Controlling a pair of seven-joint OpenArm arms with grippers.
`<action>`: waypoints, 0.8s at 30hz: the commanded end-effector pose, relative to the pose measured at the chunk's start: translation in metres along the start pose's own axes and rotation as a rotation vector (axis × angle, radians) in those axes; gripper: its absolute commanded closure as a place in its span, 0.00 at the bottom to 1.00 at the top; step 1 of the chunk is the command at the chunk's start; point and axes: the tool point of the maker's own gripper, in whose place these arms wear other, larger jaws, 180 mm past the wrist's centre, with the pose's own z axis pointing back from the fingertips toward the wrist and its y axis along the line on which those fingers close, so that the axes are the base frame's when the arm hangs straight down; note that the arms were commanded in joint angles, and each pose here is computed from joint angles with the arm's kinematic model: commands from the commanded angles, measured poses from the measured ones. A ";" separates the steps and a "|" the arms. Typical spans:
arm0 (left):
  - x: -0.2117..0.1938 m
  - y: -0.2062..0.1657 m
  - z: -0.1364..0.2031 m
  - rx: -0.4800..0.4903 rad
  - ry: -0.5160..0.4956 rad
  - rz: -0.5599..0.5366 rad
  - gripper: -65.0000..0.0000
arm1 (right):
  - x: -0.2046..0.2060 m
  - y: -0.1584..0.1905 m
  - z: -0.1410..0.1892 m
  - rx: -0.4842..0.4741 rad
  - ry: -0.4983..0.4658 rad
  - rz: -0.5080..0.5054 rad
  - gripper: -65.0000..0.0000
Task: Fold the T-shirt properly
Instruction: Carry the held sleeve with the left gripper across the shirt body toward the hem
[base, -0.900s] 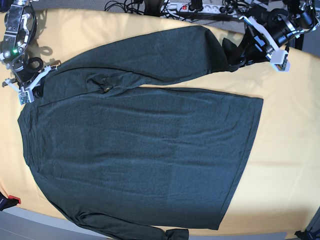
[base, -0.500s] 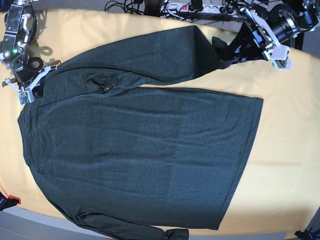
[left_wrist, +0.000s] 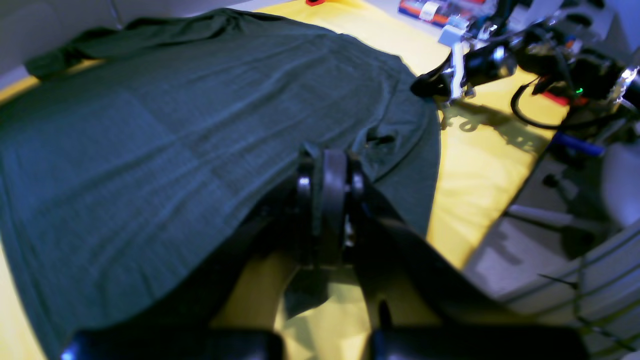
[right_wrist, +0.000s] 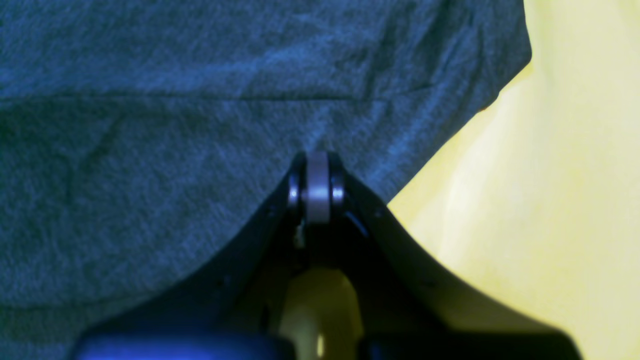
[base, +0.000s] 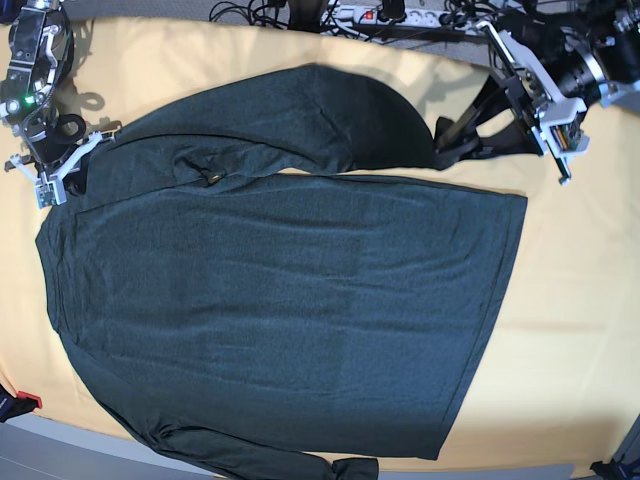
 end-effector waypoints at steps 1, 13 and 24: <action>0.014 -0.005 -0.001 -0.032 -0.050 -0.022 1.00 | 0.006 -0.008 0.003 -0.015 -0.008 0.016 1.00; 0.000 -0.020 -0.058 -0.259 -0.038 -0.096 1.00 | 0.003 -0.009 0.003 -0.019 0.007 0.023 1.00; 0.019 0.020 -0.116 -0.308 -0.094 -0.145 1.00 | 0.002 -0.009 0.003 -0.020 0.016 0.024 1.00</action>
